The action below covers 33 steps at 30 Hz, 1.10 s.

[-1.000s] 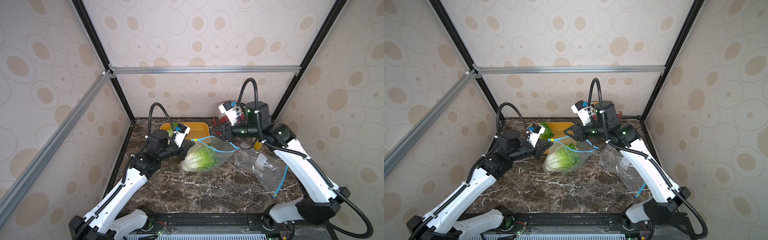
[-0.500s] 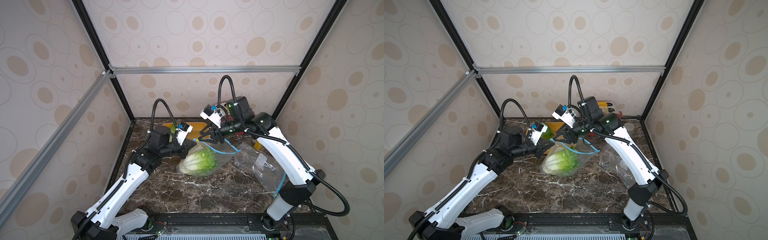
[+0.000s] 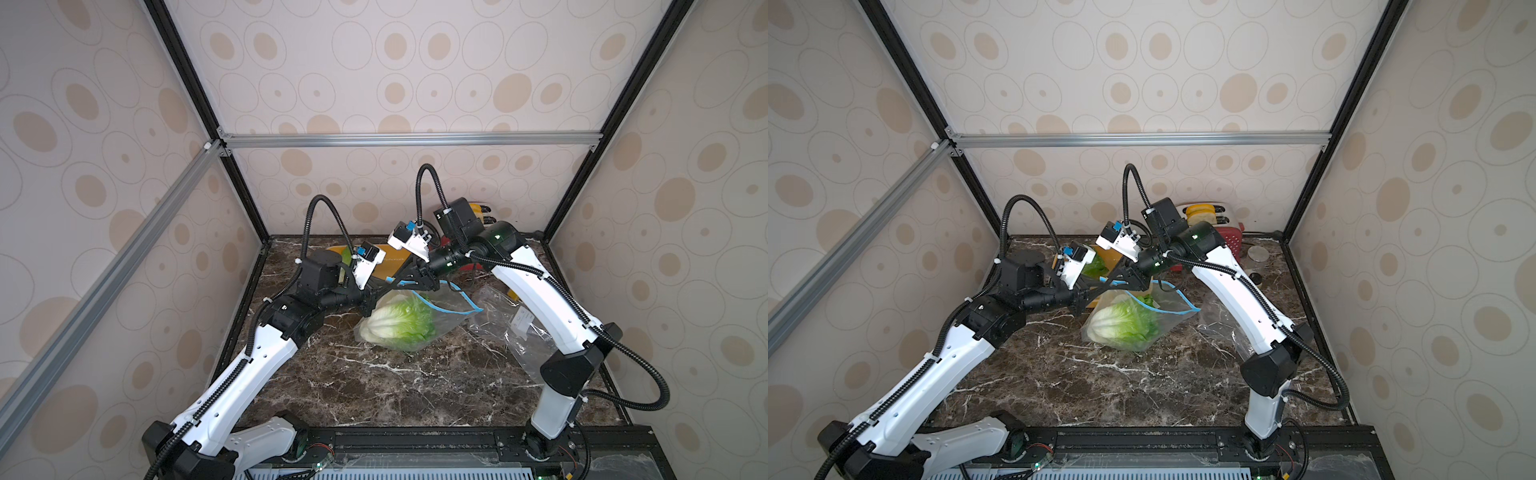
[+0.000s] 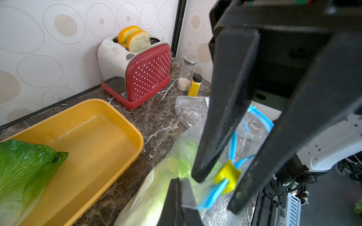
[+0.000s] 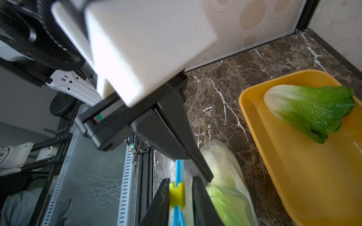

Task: Put the chinese cabbages into a zipper bag and zip it
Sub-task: Zip the zipper on the zipper food storage bag.

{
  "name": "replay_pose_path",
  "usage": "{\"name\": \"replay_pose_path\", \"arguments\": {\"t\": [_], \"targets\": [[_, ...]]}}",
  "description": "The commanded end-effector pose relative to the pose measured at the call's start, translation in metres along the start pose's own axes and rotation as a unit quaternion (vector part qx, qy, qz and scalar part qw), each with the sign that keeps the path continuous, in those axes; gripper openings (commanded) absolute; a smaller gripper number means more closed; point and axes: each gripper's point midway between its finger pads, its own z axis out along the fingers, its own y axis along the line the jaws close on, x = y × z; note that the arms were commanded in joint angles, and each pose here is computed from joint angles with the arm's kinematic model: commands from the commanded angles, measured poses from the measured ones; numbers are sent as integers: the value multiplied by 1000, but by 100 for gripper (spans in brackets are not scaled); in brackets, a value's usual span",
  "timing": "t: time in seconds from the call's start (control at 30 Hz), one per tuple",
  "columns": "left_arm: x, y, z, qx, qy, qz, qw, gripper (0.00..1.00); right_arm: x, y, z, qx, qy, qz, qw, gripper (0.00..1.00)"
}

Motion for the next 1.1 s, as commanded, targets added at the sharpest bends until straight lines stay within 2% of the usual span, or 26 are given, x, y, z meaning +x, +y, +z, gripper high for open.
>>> {"name": "replay_pose_path", "arguments": {"t": [0.0,0.4,0.47,0.57,0.63,0.77,1.07], "targets": [[-27,-6,-10,2,-35,23,999,0,0,10,-4,-5,1,-17,1000,18],[-26,-7,-13,0,-34,22,999,0,-6,12,-12,9,-12,-27,1000,0],[-27,-9,-14,3,-36,27,999,0,-4,13,-13,10,-10,-29,999,0],[-32,-13,-17,12,-41,38,998,6,-2,11,-12,15,-4,-29,999,0],[-34,-19,-19,25,-44,45,998,15,-1,12,-13,15,-3,-29,999,0],[-32,-27,-26,41,-32,58,997,25,-3,12,-15,19,-5,-32,999,0],[-21,-27,-21,50,5,77,996,24,-5,18,-15,1,-8,-33,999,0]]}}
